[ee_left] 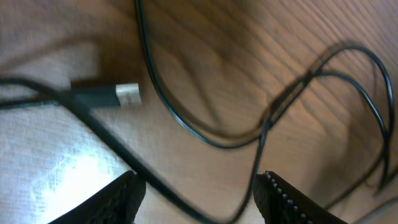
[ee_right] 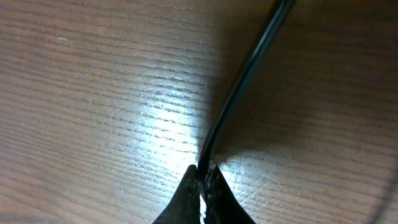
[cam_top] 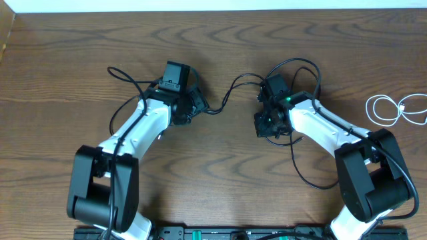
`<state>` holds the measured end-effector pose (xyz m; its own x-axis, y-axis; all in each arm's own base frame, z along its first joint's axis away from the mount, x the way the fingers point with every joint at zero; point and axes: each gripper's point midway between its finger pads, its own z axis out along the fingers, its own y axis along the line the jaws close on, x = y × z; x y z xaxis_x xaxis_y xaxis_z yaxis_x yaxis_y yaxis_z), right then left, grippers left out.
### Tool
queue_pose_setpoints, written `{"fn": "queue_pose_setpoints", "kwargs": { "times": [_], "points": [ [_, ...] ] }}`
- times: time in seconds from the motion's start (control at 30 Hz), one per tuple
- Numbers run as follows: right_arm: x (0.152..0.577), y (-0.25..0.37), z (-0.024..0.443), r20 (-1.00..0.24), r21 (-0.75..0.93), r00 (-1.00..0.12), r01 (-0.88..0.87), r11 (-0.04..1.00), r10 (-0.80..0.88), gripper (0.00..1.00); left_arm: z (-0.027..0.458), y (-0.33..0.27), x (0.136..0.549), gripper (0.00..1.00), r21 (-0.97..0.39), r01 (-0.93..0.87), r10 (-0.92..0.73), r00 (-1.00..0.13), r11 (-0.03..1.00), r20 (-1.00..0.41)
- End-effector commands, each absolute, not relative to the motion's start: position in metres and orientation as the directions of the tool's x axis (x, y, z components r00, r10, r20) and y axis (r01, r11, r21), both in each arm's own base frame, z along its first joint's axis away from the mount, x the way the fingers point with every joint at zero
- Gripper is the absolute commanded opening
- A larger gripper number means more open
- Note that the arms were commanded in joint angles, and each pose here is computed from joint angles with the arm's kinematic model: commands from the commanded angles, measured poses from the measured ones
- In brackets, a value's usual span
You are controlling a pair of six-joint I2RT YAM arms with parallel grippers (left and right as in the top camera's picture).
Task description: Untangle cables
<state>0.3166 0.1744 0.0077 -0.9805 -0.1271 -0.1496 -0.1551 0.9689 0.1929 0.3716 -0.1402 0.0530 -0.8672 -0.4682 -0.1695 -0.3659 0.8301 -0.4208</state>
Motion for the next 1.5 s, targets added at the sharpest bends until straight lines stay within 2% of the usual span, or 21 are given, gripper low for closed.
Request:
{"fn": "queue_pose_setpoints", "kwargs": {
  "times": [0.0,0.07,0.1,0.17,0.2,0.33,0.4,0.47,0.5,0.53,0.63,0.73,0.87,1.0,1.23,1.37,1.47],
  "points": [
    [0.317,0.178,0.016,-0.165,0.211,-0.979,-0.152,0.966,-0.118,0.01,0.04,-0.132,0.376,0.61,-0.38,-0.401,-0.494,-0.849,0.833,-0.187],
    [0.317,0.178,0.016,-0.165,0.211,-0.979,-0.152,0.966,-0.118,0.01,0.039,-0.134,0.38,0.57,-0.391,-0.403,-0.502,-0.843,0.827,-0.193],
    [0.317,0.178,0.016,-0.165,0.211,-0.979,-0.151,0.966,-0.118,0.01,0.041,-0.134,0.383,0.46,-0.398,-0.399,-0.503,-0.84,0.826,-0.202],
    [0.317,0.178,0.016,-0.165,0.211,-0.979,-0.152,0.966,-0.118,0.01,0.045,-0.136,0.389,0.11,-0.418,-0.387,-0.505,-0.834,0.822,-0.221],
    [0.317,0.178,0.016,-0.165,0.211,-0.979,-0.152,0.966,-0.118,0.01,0.048,-0.137,0.391,0.07,-0.425,-0.381,-0.505,-0.832,0.821,-0.23],
    [0.317,0.171,0.015,-0.161,0.181,-0.981,-0.133,0.974,-0.104,0.01,0.078,-0.139,0.402,0.07,-0.453,-0.302,-0.465,-0.83,0.839,-0.308],
    [0.317,0.152,0.012,-0.144,0.109,-0.989,-0.026,0.994,-0.01,0.01,0.111,-0.137,0.409,0.08,-0.468,-0.223,-0.429,-0.812,0.855,-0.395],
    [0.315,0.126,0.01,-0.137,0.009,-0.987,0.088,0.996,0.089,0.01,0.157,-0.12,0.416,0.07,-0.471,-0.183,-0.434,-0.745,0.863,-0.506],
    [0.312,0.112,0.01,-0.132,-0.042,-0.984,0.129,0.991,0.123,0.01,0.193,-0.094,0.418,0.07,-0.476,-0.204,-0.48,-0.659,0.856,-0.58],
    [0.311,0.109,0.01,-0.126,-0.05,-0.984,0.135,0.99,0.128,0.01,0.208,-0.079,0.417,0.08,-0.48,-0.218,-0.502,-0.616,0.85,-0.608],
    [0.309,0.103,0.009,-0.113,-0.057,-0.983,0.149,0.987,0.142,0.01,0.248,-0.036,0.411,0.08,-0.509,-0.257,-0.564,-0.499,0.821,-0.657],
    [0.309,0.099,0.009,-0.108,-0.06,-0.982,0.159,0.986,0.152,0.01,0.263,0.003,0.401,0.08,-0.519,-0.321,-0.61,-0.424,0.792,-0.669],
    [0.311,0.097,0.012,-0.118,-0.055,-0.982,0.156,0.986,0.149,0.01,0.257,0.039,0.389,0.08,-0.506,-0.414,-0.65,-0.393,0.757,-0.651],
    [0.32,0.1,0.028,-0.172,-0.024,-0.978,0.122,0.992,0.116,0.01,0.239,0.045,0.382,0.08,-0.481,-0.463,-0.663,-0.43,0.744,-0.612],
    [0.346,0.101,0.106,-0.417,0.067,-0.905,0.065,0.996,0.088,0.01,0.191,0.04,0.366,0.08,-0.4,-0.544,-0.673,-0.544,0.737,-0.5],
    [0.36,0.08,0.174,-0.599,0.157,-0.781,0.104,0.982,0.179,0.01,0.158,0.039,0.351,0.08,-0.328,-0.598,-0.681,-0.612,0.731,-0.402],
    [0.364,0.064,0.212,-0.688,0.2,-0.689,0.123,0.972,0.229,0.01,0.141,0.038,0.345,0.08,-0.29,-0.62,-0.684,-0.639,0.729,-0.351]
  ]
}}
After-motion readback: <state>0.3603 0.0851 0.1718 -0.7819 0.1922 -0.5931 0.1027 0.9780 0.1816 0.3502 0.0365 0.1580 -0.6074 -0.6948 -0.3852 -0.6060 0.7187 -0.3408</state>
